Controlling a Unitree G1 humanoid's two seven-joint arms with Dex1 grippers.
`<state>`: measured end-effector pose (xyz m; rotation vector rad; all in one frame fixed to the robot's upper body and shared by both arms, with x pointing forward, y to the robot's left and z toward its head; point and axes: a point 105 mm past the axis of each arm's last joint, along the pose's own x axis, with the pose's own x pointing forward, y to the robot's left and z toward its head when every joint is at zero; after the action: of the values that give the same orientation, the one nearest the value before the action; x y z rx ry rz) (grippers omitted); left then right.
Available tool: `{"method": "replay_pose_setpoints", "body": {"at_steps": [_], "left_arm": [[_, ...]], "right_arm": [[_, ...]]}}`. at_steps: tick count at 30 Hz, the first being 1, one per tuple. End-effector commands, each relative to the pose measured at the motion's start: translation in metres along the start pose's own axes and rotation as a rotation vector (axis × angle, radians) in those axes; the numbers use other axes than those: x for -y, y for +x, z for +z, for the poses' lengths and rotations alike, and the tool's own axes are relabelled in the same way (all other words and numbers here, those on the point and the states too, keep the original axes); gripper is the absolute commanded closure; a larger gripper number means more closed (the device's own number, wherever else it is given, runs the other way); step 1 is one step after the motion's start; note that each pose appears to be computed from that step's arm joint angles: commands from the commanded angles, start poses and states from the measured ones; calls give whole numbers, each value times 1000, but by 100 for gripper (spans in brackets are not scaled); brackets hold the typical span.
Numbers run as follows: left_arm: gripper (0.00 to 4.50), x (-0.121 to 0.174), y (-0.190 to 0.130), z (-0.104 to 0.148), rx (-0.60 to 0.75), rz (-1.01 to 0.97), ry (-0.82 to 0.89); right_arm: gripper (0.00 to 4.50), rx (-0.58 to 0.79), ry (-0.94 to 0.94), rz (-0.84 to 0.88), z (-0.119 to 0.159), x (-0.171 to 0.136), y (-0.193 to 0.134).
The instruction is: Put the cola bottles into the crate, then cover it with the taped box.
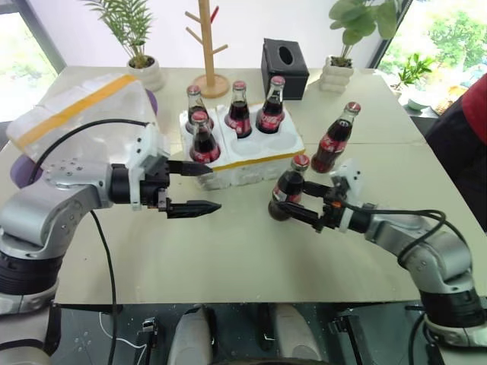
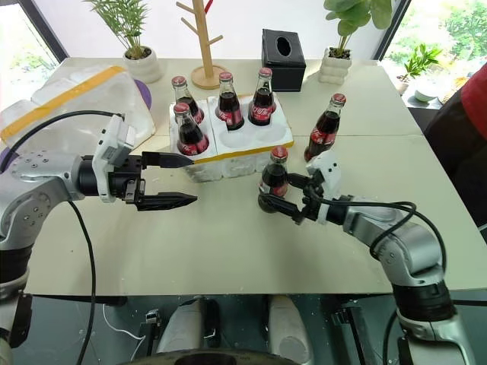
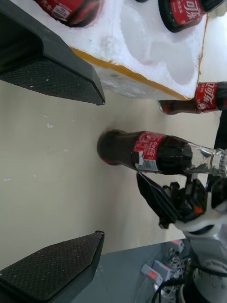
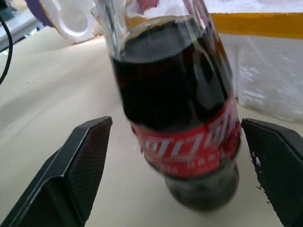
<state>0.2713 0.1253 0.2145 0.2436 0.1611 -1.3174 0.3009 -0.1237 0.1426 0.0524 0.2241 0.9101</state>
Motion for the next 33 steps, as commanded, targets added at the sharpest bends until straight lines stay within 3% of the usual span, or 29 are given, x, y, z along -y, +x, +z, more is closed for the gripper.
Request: {"method": "replay_pose_setpoints", "body": {"at_steps": [1,2,3,6,12,16,20,24,33], "left_arm": [[4,4,2,7,11,-9,47],[4,4,2,7,10,-8,47],[0,4,2,7,10,-5,48],[0,3,0,7,14,16,48],[0,-3,-13,18,59,90,39],[0,-7,-17,21,74,131,46],[0,-11,-18,25,99,162,51],[0,-16,-21,31,120,202,65],[0,-16,-27,31,127,245,61]], "right_arm": [[0,44,-37,-30,10,7,7],[0,59,-40,-23,13,7,9],[56,76,-42,-1,17,4,8],[168,152,-58,122,41,-14,-4],[170,286,-112,250,116,-28,-27],[170,336,-175,183,159,-18,-9],[170,293,-305,119,170,-9,24],[170,290,-316,67,176,2,60],[170,204,-328,27,150,14,99]]}}
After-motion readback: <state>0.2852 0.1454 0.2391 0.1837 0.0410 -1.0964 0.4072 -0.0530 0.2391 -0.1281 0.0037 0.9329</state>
